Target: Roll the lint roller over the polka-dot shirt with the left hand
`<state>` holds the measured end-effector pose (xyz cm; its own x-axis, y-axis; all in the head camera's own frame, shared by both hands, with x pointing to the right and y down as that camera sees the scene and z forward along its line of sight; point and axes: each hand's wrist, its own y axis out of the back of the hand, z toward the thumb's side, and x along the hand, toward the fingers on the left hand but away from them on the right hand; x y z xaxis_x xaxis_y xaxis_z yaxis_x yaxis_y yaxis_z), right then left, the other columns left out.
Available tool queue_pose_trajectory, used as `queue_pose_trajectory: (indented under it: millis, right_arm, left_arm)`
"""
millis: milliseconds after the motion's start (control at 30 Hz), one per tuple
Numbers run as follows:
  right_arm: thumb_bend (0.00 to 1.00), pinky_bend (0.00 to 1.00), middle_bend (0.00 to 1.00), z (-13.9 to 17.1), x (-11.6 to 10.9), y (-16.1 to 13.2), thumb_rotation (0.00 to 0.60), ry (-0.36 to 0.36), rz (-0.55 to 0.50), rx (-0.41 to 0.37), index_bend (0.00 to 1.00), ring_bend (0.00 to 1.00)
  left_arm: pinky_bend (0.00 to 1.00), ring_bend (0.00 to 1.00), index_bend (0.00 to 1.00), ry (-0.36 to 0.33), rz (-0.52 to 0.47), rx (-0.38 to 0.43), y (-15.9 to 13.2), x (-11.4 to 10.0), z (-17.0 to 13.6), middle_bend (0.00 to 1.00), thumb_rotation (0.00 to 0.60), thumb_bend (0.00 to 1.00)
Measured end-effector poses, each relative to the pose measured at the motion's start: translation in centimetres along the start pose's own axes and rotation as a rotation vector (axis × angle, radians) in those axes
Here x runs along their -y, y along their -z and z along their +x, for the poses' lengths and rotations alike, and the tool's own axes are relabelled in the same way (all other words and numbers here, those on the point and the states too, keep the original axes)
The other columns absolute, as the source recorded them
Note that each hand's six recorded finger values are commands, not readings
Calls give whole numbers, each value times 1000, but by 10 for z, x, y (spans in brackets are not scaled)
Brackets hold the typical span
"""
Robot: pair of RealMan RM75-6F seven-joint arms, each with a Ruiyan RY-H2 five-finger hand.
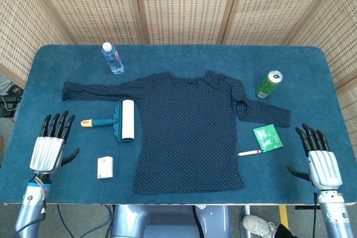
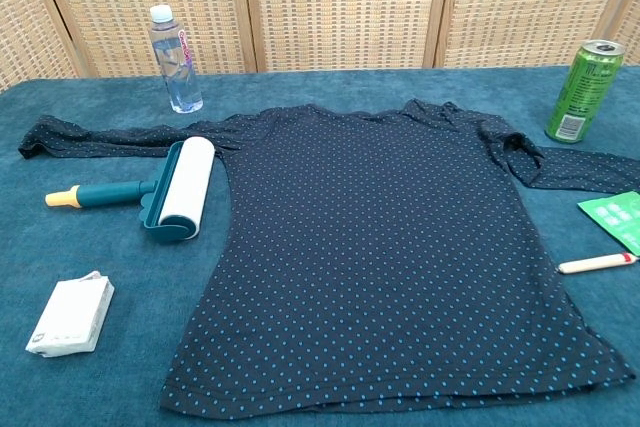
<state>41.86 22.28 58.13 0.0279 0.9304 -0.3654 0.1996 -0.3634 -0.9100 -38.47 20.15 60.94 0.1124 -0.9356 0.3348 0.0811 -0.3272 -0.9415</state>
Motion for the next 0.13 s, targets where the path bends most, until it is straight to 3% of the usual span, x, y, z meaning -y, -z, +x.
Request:
queue_pose_trajectory:
  millis: [133]
  right_arm:
    - [14, 0, 0, 1, -1, -1, 600, 1, -1, -6, 0, 0]
  left_arm:
    - [0, 0, 0, 1, -23, -32, 18, 2, -16, 0, 600, 250]
